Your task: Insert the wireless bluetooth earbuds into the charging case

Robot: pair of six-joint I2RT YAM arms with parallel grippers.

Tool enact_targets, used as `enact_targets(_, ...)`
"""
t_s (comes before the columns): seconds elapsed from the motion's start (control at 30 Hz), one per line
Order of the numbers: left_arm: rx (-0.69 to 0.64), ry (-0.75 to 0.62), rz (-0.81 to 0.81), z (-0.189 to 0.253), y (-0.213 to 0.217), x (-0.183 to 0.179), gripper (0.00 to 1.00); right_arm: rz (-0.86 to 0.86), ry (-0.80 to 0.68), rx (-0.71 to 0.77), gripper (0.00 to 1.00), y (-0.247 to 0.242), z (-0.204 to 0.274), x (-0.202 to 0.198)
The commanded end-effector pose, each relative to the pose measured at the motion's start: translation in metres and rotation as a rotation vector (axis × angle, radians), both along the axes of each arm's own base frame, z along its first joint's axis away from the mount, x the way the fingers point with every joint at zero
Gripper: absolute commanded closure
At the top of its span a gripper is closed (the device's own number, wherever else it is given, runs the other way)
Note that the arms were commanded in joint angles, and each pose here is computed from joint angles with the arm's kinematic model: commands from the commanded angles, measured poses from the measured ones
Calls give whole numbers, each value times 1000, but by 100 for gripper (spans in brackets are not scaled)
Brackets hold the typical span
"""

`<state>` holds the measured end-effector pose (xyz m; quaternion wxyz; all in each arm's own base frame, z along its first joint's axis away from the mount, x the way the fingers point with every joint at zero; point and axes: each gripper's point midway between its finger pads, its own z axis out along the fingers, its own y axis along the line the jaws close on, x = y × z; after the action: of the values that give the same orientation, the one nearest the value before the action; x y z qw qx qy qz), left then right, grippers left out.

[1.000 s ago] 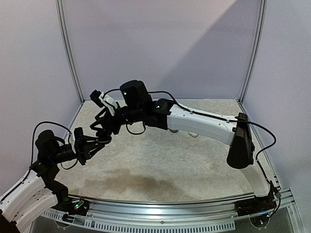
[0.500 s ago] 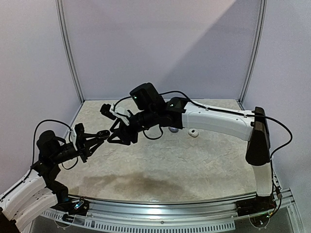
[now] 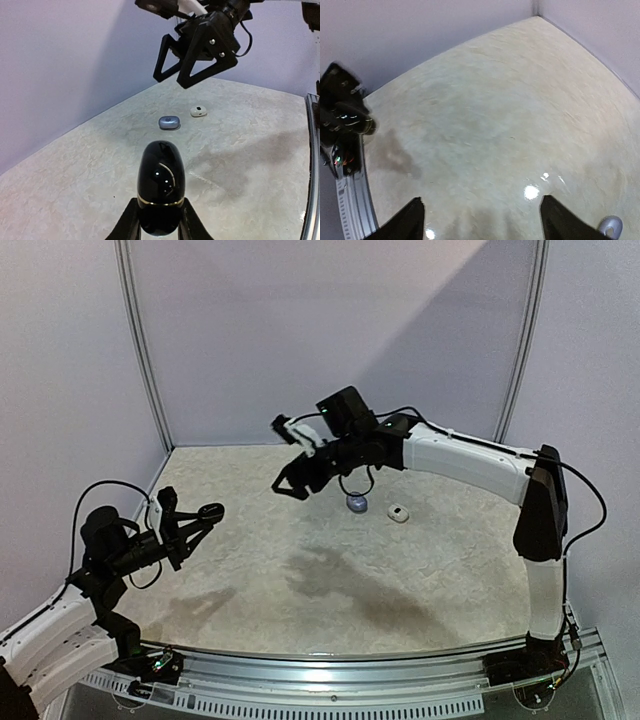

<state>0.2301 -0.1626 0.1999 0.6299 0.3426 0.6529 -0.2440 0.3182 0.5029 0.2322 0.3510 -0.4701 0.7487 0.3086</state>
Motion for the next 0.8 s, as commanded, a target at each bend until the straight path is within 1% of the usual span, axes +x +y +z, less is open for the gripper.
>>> enact_targets(0.0,-27,89,137,2,15,26,100,-479,315,-38,2,-93,-52,78)
enact_targets(0.03,-17,133,149,-4,15,32,100,-524,344,-31,1,-105,-59,83)
enact_targets(0.1,5,216,132,-10,10,38,100,-571,358,-21,1,-123,-65,87)
enact_targets(0.17,-2,344,128,-16,4,48,100,-599,351,-30,1,-137,-67,88)
enact_targets(0.23,-55,513,153,-26,0,60,100,-622,333,-55,1,-150,-67,90)
enact_targets(0.27,-101,596,177,-29,-2,67,100,-633,327,-72,1,-156,-68,91)
enact_targets(0.33,-196,797,254,-53,-3,76,100,-645,326,-99,1,-167,-72,93)
enact_targets(0.37,-220,867,296,-63,-4,80,100,-650,326,-111,1,-172,-75,95)
enact_targets(0.4,-212,925,329,-75,-7,82,100,-659,329,-120,1,-179,-78,97)
enact_targets(0.47,-194,1002,327,-90,-23,85,100,-678,342,-130,1,-193,-85,101)
enact_targets(0.53,-217,1031,295,-94,-45,99,100,-697,347,-131,1,-205,-86,105)
enact_targets(0.6,-223,1069,300,-106,-61,112,100,-720,343,-147,1,-214,-88,107)
enact_targets(0.67,-211,1121,331,-128,-67,124,100,-729,333,-170,1,-220,-90,108)
enact_targets(0.77,-173,1186,360,-157,-69,128,100,-718,317,-189,1,-223,-91,108)
